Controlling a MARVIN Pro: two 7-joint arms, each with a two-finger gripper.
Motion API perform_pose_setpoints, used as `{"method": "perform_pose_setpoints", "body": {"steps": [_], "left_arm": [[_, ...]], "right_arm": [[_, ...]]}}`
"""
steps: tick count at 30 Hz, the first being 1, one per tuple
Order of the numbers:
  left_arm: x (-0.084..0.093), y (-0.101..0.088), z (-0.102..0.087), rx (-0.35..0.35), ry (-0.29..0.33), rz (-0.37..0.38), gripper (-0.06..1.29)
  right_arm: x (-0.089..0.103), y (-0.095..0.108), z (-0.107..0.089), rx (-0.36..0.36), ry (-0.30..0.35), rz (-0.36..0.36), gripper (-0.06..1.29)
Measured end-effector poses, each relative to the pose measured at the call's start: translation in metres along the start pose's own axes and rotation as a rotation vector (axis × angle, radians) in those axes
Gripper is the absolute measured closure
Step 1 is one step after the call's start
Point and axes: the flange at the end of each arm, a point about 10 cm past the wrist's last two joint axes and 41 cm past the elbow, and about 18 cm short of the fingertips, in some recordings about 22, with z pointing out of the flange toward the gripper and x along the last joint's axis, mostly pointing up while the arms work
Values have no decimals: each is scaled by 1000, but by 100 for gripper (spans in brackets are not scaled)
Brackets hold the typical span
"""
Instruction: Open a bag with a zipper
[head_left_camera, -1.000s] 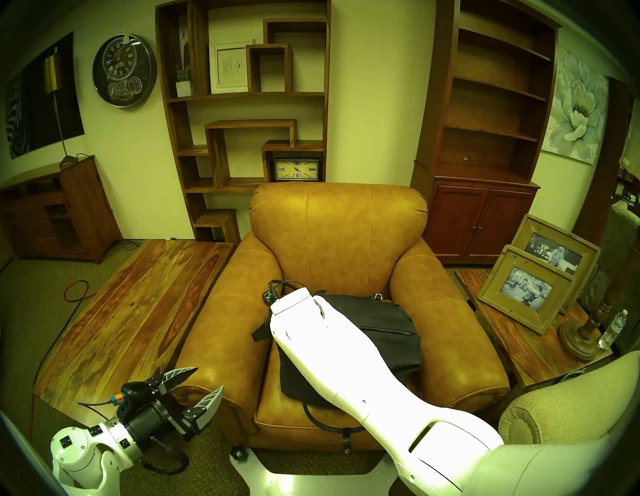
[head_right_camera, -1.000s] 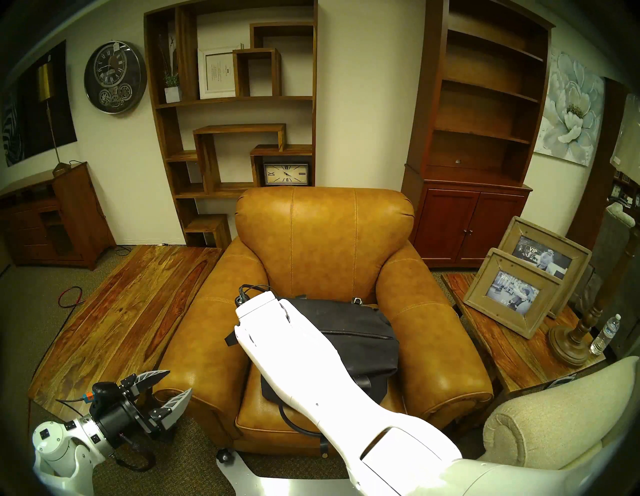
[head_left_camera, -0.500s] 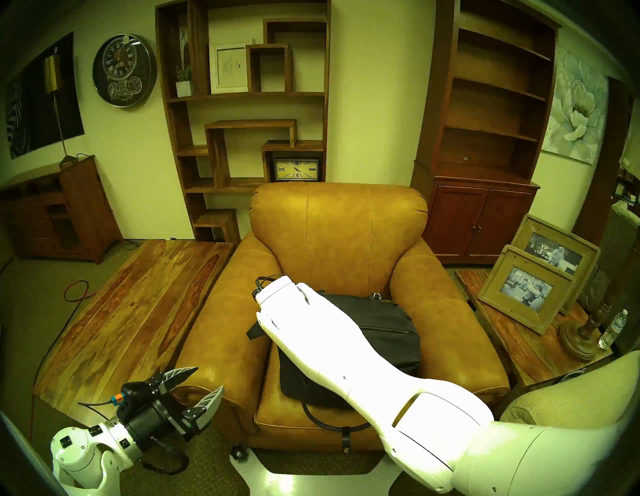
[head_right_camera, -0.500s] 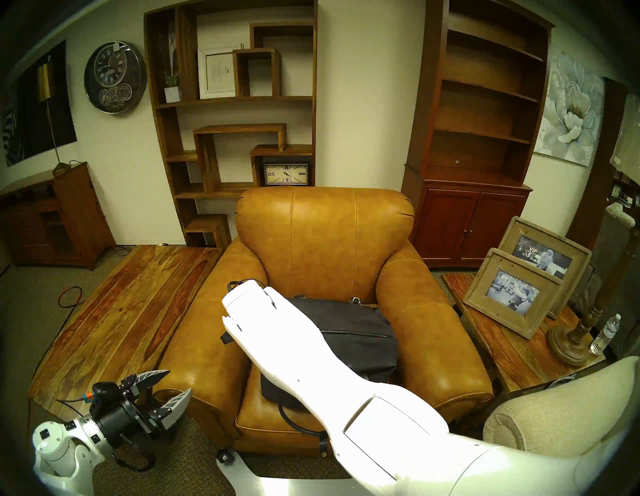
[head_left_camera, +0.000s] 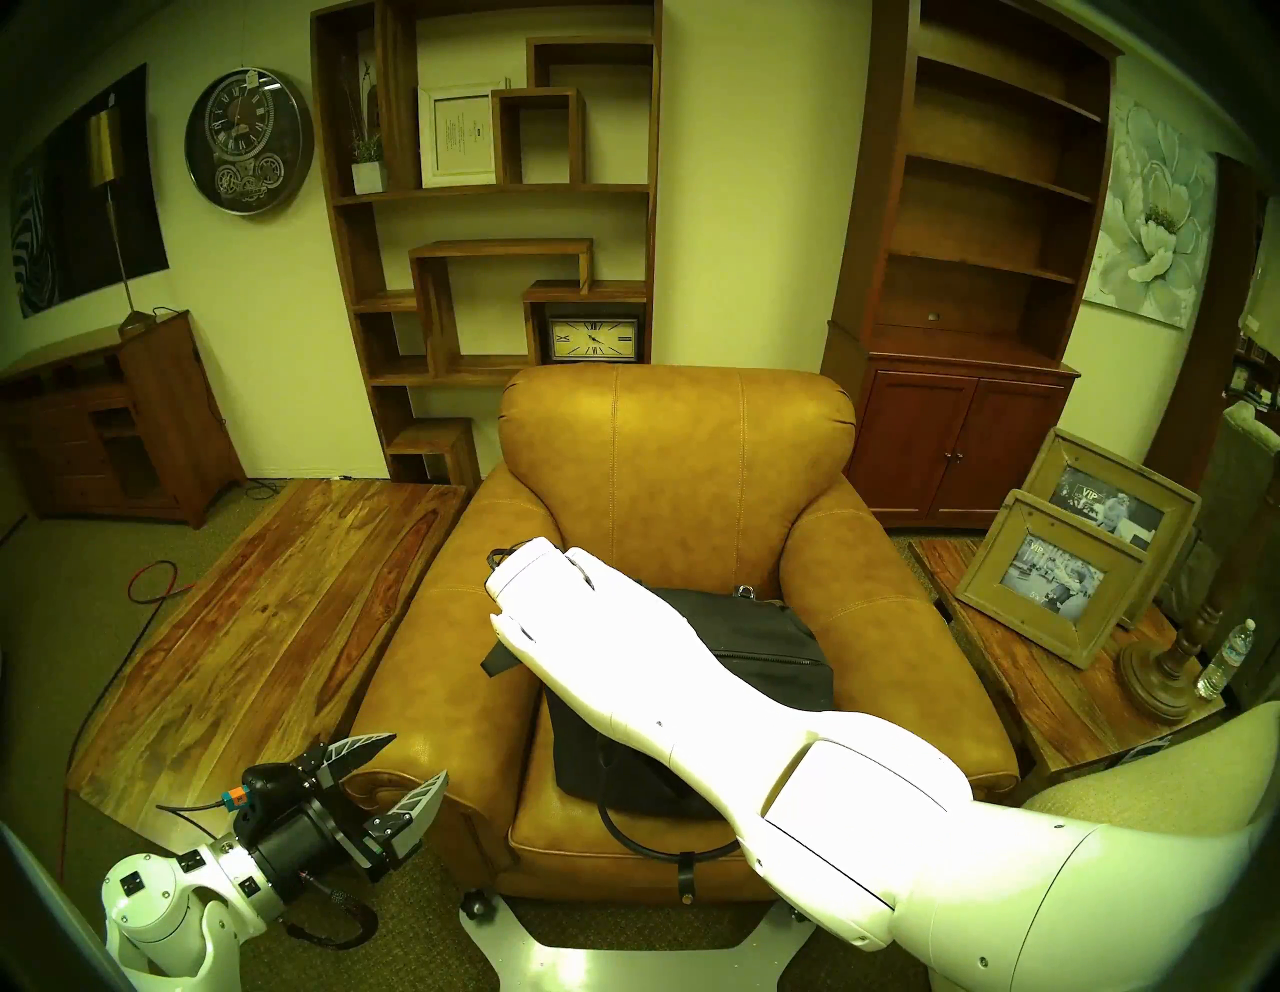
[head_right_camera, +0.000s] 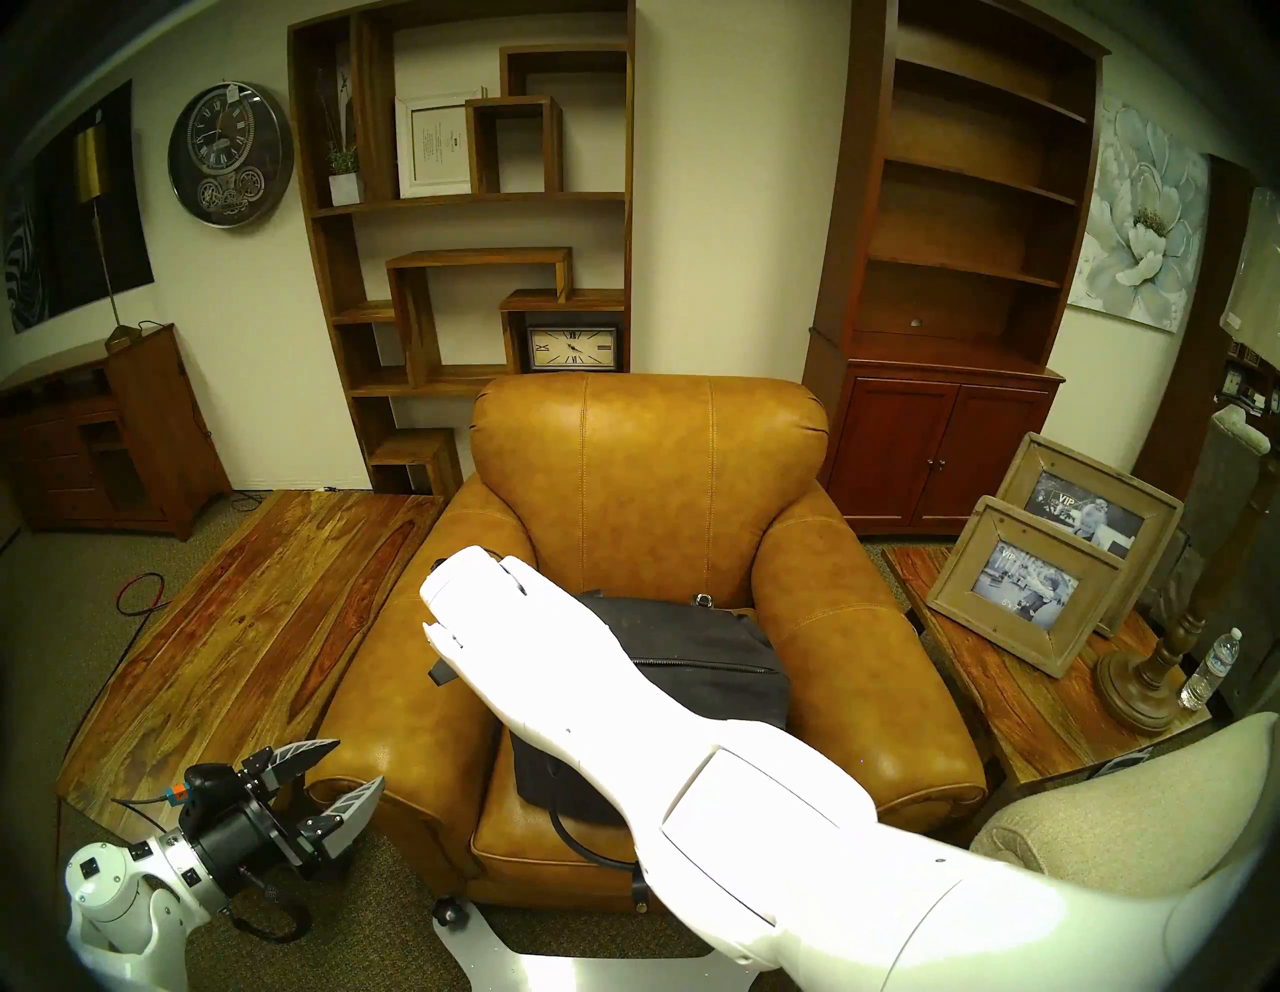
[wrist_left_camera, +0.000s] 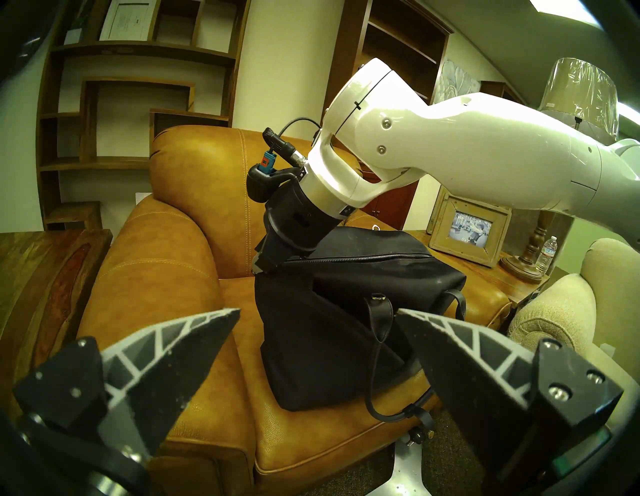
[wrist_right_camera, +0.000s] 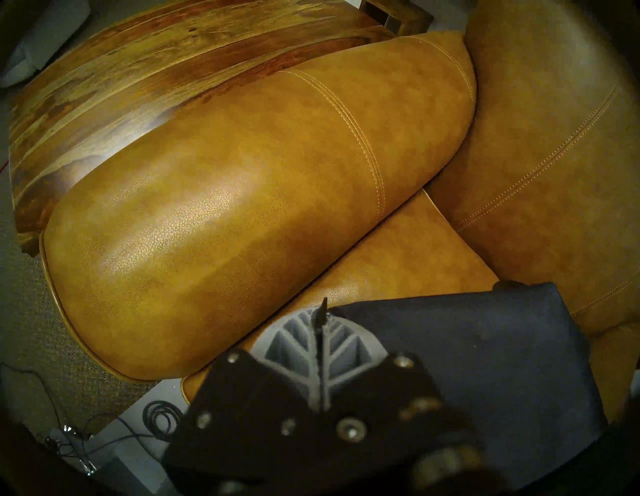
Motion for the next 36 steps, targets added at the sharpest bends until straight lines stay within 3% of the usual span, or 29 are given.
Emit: {"method": "perform_pose_setpoints", "body": {"steps": [15,36], "left_arm": [[0,0,0,0,3,-1,-4],[0,0,0,0,7,-2,-4]], "right_arm": [[4,-30,12,6,-78,-163,125],[-4,-53,23,-16,-95,-388,125]]}}
